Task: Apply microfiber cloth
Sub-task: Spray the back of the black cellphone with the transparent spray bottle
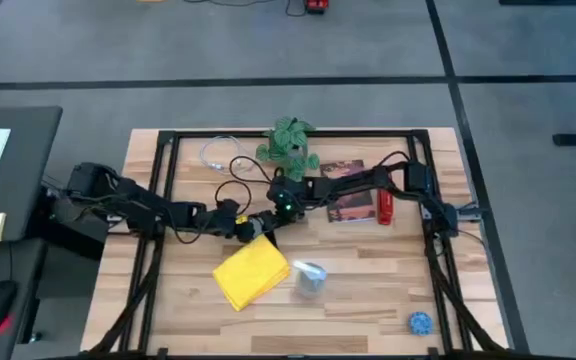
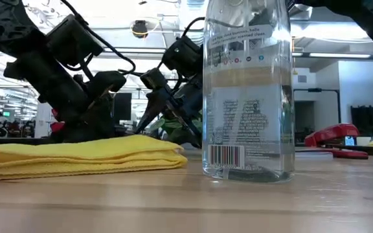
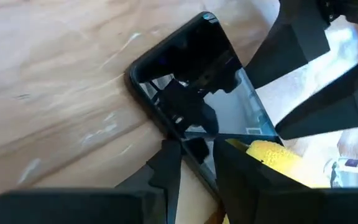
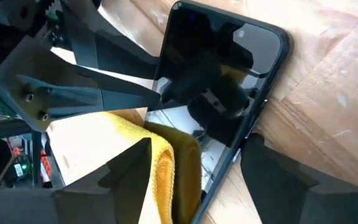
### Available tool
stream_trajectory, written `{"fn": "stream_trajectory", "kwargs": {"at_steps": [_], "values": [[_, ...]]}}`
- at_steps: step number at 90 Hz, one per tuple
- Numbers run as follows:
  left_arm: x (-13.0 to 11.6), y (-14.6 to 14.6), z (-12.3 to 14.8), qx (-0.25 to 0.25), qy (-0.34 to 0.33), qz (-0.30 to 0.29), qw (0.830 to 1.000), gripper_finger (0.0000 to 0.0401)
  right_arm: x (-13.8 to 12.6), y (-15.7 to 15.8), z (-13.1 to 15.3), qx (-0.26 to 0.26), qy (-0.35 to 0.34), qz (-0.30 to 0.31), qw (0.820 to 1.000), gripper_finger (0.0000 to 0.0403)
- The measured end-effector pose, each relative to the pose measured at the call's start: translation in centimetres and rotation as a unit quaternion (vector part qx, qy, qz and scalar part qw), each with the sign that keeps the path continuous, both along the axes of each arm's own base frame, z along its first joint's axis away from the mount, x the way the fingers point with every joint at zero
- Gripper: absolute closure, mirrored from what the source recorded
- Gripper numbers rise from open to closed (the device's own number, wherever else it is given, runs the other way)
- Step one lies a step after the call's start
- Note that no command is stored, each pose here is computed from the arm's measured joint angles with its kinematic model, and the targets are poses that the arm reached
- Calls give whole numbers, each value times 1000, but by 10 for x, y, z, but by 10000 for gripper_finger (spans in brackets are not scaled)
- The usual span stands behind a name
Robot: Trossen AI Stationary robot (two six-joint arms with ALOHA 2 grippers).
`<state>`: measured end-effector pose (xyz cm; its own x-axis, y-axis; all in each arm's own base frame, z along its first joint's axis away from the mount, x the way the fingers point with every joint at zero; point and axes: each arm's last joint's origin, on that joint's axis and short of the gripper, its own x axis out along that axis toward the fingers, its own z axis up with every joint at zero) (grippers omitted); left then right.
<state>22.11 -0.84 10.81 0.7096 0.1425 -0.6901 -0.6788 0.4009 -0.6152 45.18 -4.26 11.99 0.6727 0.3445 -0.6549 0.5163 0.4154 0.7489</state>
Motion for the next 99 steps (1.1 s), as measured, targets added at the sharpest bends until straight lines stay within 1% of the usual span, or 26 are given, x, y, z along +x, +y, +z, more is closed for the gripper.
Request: {"fn": "stream_trajectory", "kwargs": {"at_steps": [7,14,18,24,28,43,60,74,81,92,99], "values": [[-2,0,2,6,3,-8,1000,327,0,0,0,10,4,-10,1000,201],[-4,0,6,1,2,-11,1000,327,-1,0,-1,18,16,-22,999,208],[-6,0,8,-18,5,0,1000,327,-1,0,-1,14,22,-27,999,211],[-12,-1,9,-68,25,38,997,327,-2,0,-1,9,30,-32,999,211],[-16,-1,8,-79,37,49,995,327,-2,0,-1,10,31,-34,999,211],[-15,-3,8,-74,40,40,996,326,-2,0,-4,22,41,-51,998,201],[-7,-3,-5,-66,41,39,996,326,-1,0,-4,16,33,-56,998,181],[-1,-2,-13,-62,40,34,997,326,1,-3,-3,23,22,-64,997,173],[-2,0,-16,-62,47,32,996,326,1,-4,-3,21,18,-54,998,174],[-2,0,-16,-48,52,19,997,326,2,-4,-2,18,-4,-22,1000,177],[-2,0,-16,-46,53,18,997,326,2,-7,1,22,-9,-22,999,178]]}}
